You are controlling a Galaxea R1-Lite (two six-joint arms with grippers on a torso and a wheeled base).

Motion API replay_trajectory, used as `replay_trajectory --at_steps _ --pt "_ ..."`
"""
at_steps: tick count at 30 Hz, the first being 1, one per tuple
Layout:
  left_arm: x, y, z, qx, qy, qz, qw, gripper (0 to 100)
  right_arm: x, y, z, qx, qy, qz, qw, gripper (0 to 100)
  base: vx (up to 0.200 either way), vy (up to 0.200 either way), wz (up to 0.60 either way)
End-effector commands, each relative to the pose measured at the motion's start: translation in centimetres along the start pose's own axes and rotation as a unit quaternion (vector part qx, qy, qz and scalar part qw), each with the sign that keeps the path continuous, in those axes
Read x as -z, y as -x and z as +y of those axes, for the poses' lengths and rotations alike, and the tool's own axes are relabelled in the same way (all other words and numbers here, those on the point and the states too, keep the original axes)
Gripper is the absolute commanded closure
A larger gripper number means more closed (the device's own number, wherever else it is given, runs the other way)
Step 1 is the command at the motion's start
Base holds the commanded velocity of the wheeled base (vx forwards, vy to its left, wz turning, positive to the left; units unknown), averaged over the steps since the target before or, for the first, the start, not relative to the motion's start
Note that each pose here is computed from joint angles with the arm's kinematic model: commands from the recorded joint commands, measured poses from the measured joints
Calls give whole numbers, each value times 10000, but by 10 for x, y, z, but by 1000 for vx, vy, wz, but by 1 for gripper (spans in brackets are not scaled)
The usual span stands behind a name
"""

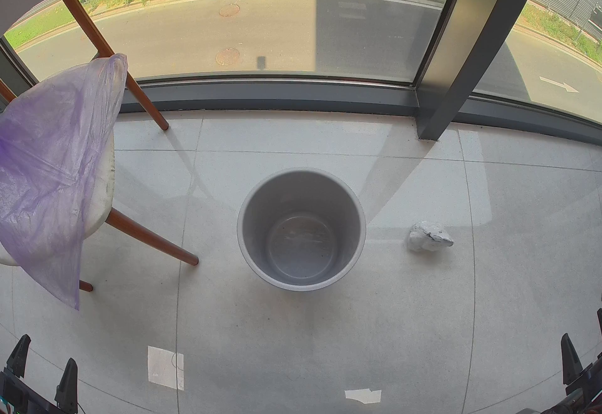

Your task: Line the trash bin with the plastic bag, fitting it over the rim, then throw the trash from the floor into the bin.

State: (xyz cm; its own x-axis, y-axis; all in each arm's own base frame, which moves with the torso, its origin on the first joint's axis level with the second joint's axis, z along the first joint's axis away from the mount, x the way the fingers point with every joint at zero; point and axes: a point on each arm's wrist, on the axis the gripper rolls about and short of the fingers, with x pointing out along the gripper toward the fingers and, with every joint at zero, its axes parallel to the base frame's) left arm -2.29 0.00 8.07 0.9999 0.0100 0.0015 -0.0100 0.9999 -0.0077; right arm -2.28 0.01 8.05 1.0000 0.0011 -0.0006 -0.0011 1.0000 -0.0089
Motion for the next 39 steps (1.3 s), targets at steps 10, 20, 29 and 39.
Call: replay_trajectory --at_steps 10,20,29,39 --pt "5 0 0 -4 0 23 10000 0 5 0 0 -2 1 -3 10000 0 0 0 0" --pt "5 0 0 -4 0 23 10000 0 5 0 0 -2 1 -3 10000 0 0 0 0" --pt "5 0 0 -4 0 23 10000 0 5 0 0 -2 1 -3 10000 0 0 0 0" --pt "5 0 0 -4 0 23 10000 0 5 0 0 -2 1 -3 10000 0 0 0 0"
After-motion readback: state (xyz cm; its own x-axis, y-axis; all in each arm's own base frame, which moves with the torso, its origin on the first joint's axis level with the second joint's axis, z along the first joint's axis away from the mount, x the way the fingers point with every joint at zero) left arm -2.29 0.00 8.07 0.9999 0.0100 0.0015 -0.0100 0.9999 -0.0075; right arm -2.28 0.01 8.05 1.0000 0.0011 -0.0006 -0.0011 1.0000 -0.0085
